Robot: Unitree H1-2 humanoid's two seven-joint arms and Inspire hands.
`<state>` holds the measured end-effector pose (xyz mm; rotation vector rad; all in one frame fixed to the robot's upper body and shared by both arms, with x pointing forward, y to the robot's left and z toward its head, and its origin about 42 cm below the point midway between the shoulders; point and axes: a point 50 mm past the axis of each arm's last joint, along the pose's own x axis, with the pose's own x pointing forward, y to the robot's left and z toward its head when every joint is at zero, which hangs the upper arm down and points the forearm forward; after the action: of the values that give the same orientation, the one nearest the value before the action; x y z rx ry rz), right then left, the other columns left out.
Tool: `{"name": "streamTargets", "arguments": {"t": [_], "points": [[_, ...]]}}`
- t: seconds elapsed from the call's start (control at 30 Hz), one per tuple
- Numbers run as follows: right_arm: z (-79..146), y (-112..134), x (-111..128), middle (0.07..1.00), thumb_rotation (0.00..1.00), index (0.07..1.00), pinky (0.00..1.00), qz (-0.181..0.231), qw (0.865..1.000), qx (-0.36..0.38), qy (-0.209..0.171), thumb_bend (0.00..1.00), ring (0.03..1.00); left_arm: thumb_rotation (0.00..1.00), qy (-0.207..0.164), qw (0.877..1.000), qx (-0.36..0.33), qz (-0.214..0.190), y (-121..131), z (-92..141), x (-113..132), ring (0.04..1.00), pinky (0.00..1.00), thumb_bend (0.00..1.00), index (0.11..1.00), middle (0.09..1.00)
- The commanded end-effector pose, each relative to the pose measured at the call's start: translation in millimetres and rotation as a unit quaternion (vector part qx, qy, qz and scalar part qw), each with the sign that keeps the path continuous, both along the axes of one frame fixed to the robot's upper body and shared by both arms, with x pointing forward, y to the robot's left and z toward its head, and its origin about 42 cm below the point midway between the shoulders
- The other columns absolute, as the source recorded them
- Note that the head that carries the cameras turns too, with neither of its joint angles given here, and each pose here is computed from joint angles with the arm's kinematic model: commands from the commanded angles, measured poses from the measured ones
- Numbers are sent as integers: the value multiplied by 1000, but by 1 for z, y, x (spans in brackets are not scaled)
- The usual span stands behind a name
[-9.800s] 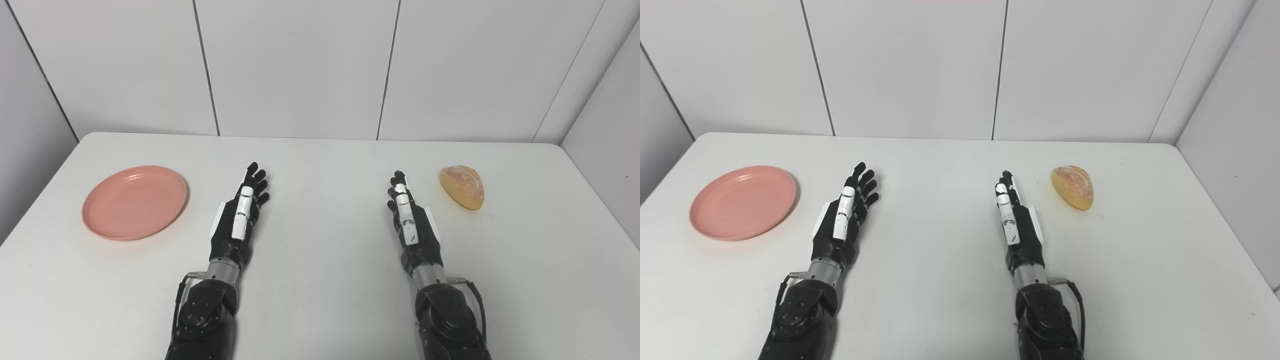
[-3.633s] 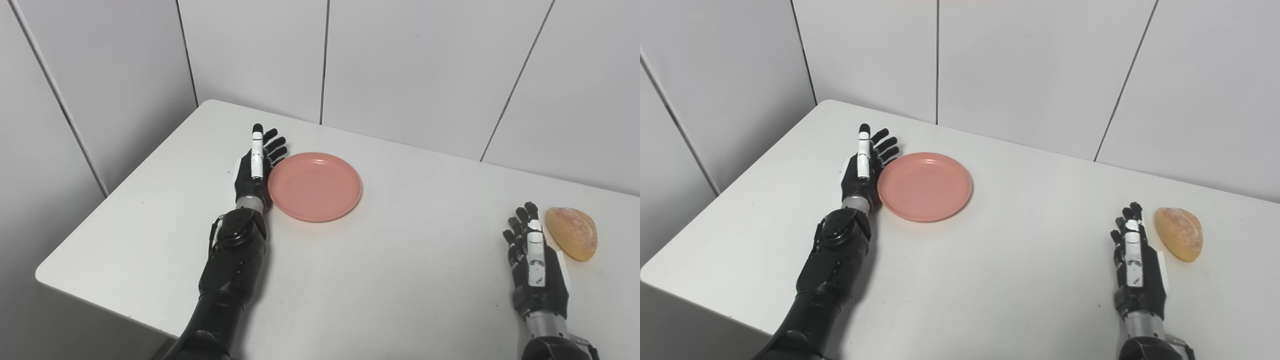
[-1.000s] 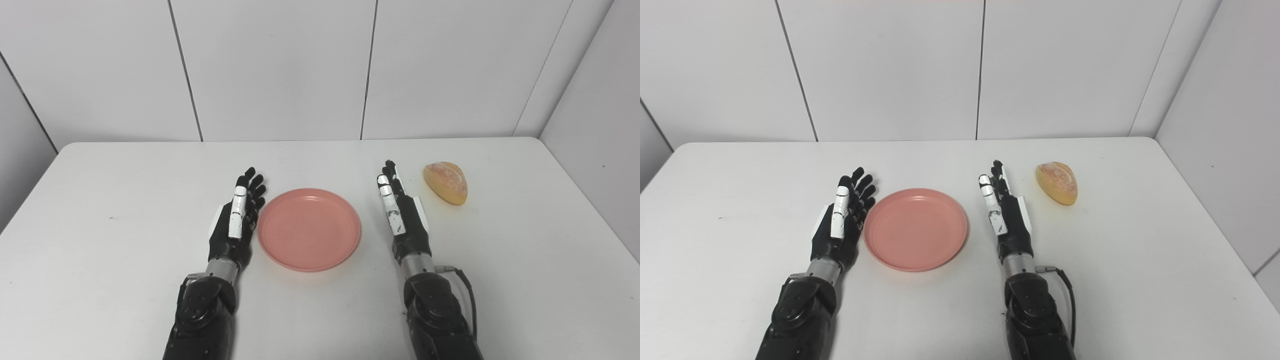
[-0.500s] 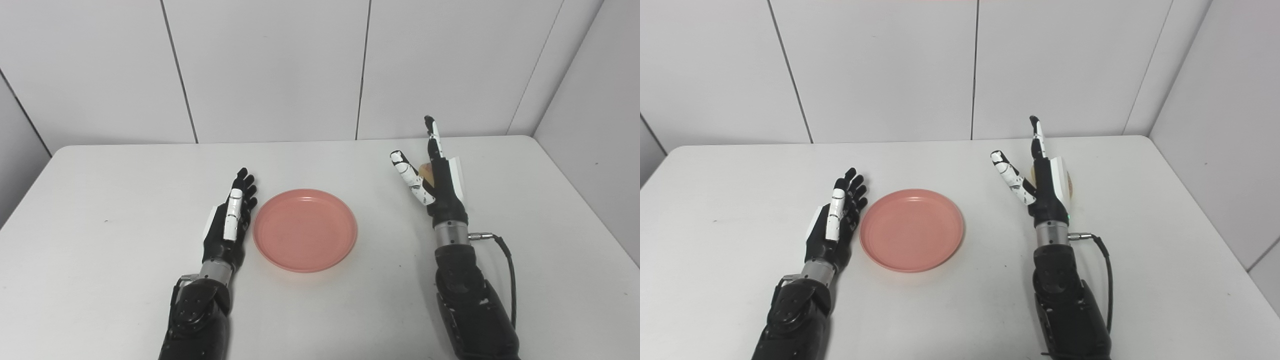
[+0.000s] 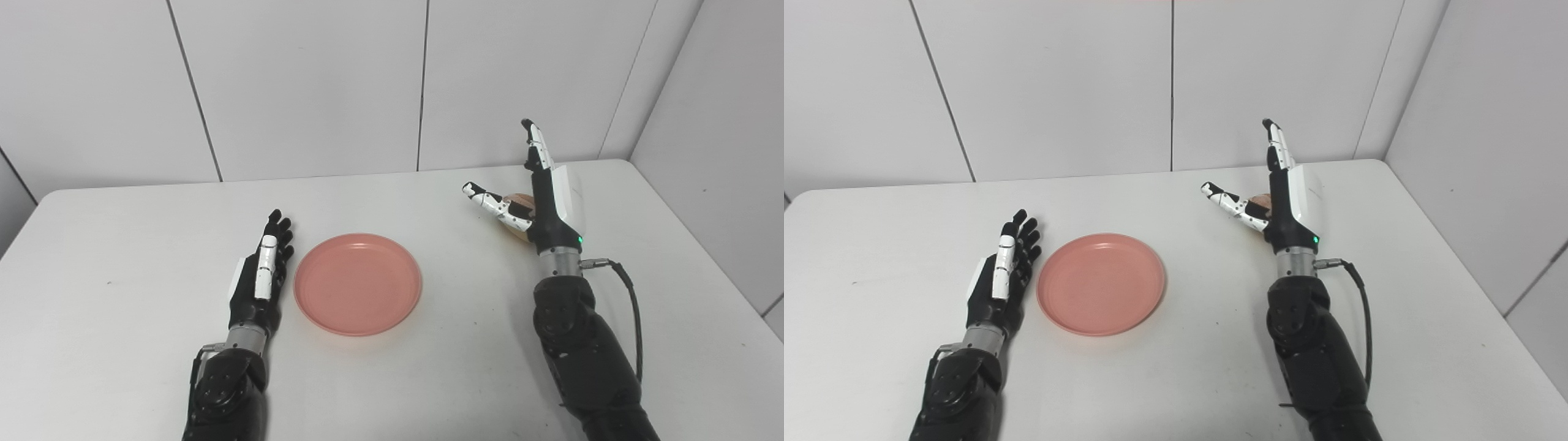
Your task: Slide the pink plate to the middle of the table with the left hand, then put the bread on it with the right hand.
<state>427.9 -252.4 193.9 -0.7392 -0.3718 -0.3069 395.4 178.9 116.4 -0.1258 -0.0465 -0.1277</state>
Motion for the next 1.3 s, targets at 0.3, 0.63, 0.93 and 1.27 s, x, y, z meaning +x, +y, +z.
{"name": "streamTargets", "arguments": {"t": [0.3,0.63,0.93,1.27], "points": [[18,-28,23,904,417,907,734,-60,996,-61,33,793,856,1000,-32,999,23,1,6,7,2,987,1000,555,953,967],[2,-35,28,904,325,902,764,-69,993,-68,73,767,874,1000,-38,999,23,6,6,8,0,974,1000,524,935,952],[-14,-39,33,856,203,854,684,-65,990,-77,97,711,802,1000,-36,999,17,1,5,9,0,978,1000,514,942,957],[-23,-41,29,760,8,772,522,-60,991,-57,103,474,652,1000,-36,999,15,1,5,10,-1,970,999,521,938,949]]}}
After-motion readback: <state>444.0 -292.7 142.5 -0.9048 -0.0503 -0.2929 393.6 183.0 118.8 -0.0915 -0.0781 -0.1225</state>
